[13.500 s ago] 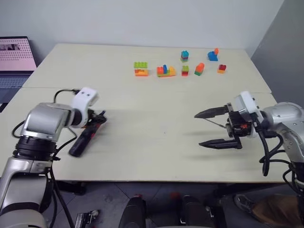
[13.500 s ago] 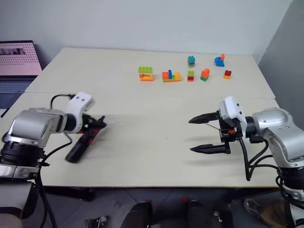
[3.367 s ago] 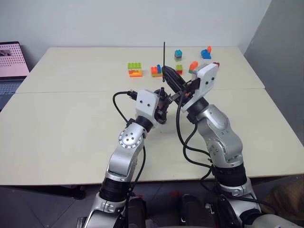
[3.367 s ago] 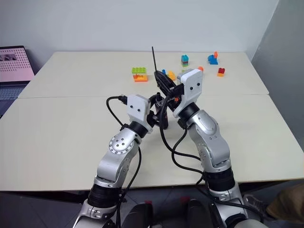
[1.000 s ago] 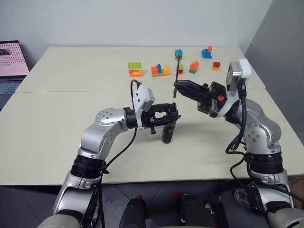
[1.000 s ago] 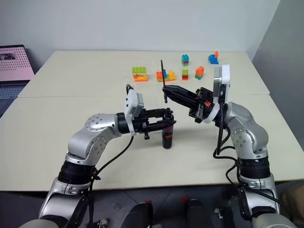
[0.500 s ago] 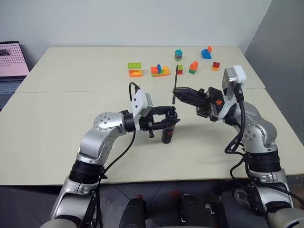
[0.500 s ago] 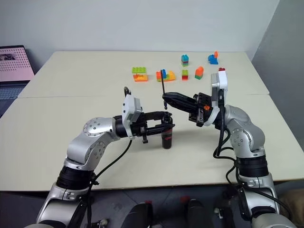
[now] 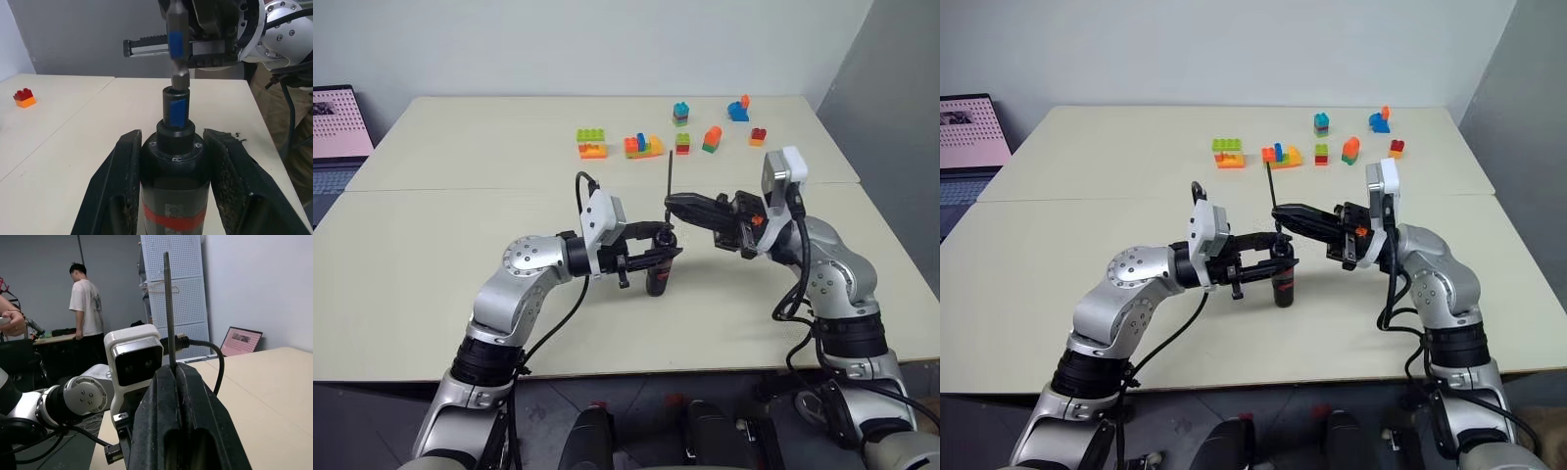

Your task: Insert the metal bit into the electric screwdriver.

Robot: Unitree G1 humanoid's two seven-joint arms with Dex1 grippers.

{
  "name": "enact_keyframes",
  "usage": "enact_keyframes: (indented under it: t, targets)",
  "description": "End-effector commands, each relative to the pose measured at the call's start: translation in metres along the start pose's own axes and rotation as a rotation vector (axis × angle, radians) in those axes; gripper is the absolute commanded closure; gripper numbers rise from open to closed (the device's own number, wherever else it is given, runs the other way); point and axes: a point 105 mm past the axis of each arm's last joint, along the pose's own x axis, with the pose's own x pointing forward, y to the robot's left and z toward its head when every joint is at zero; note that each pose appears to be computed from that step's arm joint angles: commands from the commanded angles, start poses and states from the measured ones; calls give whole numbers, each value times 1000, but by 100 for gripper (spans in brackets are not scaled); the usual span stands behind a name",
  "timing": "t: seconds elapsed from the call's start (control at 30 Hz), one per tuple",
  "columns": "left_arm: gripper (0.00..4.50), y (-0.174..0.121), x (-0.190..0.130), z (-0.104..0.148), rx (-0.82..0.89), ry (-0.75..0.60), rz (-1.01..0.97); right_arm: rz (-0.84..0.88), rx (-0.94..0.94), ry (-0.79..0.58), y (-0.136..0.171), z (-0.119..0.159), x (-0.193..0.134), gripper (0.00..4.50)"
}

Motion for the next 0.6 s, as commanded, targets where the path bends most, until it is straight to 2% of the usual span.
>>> enact_keyframes:
  t: [0.03, 0.6]
  targets:
    - [289, -3, -2, -3, -3, 20, -11, 27, -35, -14, 5, 5, 2, 450]
    - [289, -6, -4, -4, -13, 33, -32, 120, -79, 117, 5, -9, 0, 450]
